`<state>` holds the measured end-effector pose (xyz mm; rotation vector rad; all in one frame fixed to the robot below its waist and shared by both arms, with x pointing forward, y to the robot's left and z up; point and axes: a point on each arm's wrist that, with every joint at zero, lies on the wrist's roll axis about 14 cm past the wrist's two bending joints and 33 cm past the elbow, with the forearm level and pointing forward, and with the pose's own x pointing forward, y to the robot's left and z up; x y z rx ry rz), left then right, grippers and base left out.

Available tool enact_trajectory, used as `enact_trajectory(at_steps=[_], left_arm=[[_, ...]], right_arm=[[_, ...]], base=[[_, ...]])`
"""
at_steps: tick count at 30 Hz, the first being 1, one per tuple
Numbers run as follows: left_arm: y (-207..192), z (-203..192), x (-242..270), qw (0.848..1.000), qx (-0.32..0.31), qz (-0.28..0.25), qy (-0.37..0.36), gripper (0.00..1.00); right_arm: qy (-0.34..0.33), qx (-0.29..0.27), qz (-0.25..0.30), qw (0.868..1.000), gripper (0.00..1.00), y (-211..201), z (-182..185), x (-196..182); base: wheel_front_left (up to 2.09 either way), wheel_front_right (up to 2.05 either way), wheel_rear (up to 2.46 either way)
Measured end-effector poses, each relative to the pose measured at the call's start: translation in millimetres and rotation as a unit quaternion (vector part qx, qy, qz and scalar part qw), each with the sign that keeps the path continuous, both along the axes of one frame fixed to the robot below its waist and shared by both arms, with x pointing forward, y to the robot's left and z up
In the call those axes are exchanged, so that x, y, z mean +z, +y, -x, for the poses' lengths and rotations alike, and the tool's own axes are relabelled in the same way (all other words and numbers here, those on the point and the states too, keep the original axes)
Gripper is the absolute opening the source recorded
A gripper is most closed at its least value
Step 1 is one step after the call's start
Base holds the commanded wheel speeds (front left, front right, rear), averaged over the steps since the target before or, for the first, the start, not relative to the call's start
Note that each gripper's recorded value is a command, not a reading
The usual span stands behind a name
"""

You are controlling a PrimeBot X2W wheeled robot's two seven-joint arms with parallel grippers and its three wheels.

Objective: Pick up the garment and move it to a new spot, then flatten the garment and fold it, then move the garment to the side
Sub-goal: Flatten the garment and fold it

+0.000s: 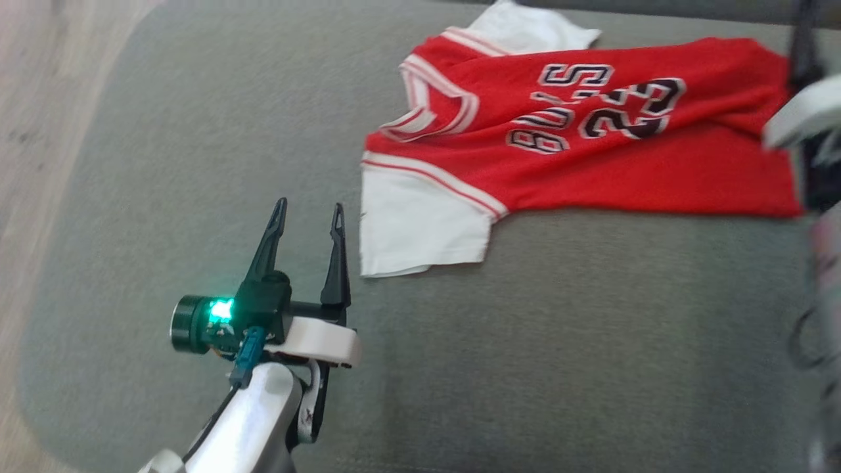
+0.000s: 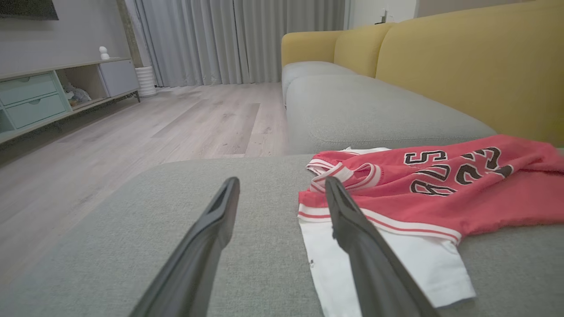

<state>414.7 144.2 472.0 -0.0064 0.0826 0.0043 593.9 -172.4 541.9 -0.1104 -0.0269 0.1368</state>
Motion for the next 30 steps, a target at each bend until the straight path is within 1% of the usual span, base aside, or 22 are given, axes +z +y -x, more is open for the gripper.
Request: enact_trajectory(at_steps=[3, 4, 6, 8, 12, 15, 18, 23, 26, 30], left_arm=[[-10.7, -0.4, 3.7, 1.000, -0.014, 0.006, -0.005, 1.00], [-16.3, 2.5, 2.1, 1.000, -0.018, 0.013, -0.001, 1.00], [-20.9, 6.1, -1.3, 1.000, -0.023, 0.016, 0.004, 1.00], [-26.5, 8.6, -3.9, 0.999, -0.031, 0.017, 0.008, 1.00], [-37.2, 9.8, -5.5, 0.999, -0.047, 0.014, 0.008, 1.00], [-41.8, 8.1, -5.6, 0.998, -0.054, 0.012, 0.006, 1.00], [-43.9, 7.7, -10.5, 0.998, -0.058, 0.009, 0.010, 1.00], [-45.4, 6.2, -17.9, 0.998, -0.062, 0.007, 0.021, 1.00], [-50.4, 9.8, -34.2, 0.996, -0.078, 0.000, 0.050, 1.00], [-48.7, 11.0, -61.5, 0.991, -0.082, -0.020, 0.107, 1.00]], right_arm=[[-0.004, 0.001, -0.033, 0.999, 1.00, 6.6, 29.5, -9.7], [-0.006, 0.000, -0.066, 0.998, 1.00, 13.2, 53.2, -16.7], [-0.011, 0.000, -0.084, 0.996, 1.00, 19.0, 78.9, -22.5], [-0.012, -0.010, -0.092, 0.996, 1.00, 14.6, 105.6, -29.1], [0.002, -0.046, -0.101, 0.994, 1.00, -11.7, 156.6, -49.0], [0.022, -0.057, -0.118, 0.991, 1.00, -17.6, 184.4, -64.2], [0.028, -0.058, -0.124, 0.990, 1.00, -14.6, 196.1, -68.4], [0.012, -0.061, -0.127, 0.990, 1.00, -17.9, 192.7, -59.2], [0.014, -0.062, -0.126, 0.990, 1.00, -18.8, 192.2, -60.9], [0.017, -0.063, -0.126, 0.990, 1.00, -19.6, 191.0, -63.3]], base=[[0.00, 0.00, 0.00], [0.00, 0.00, 0.00], [0.00, 0.00, 0.00], [0.00, 0.00, 0.00], [0.00, 0.00, 0.00], [0.00, 0.00, 0.00], [0.00, 0.00, 0.00], [0.00, 0.00, 0.00], [0.00, 0.00, 0.00], [0.00, 0.00, 0.00]])
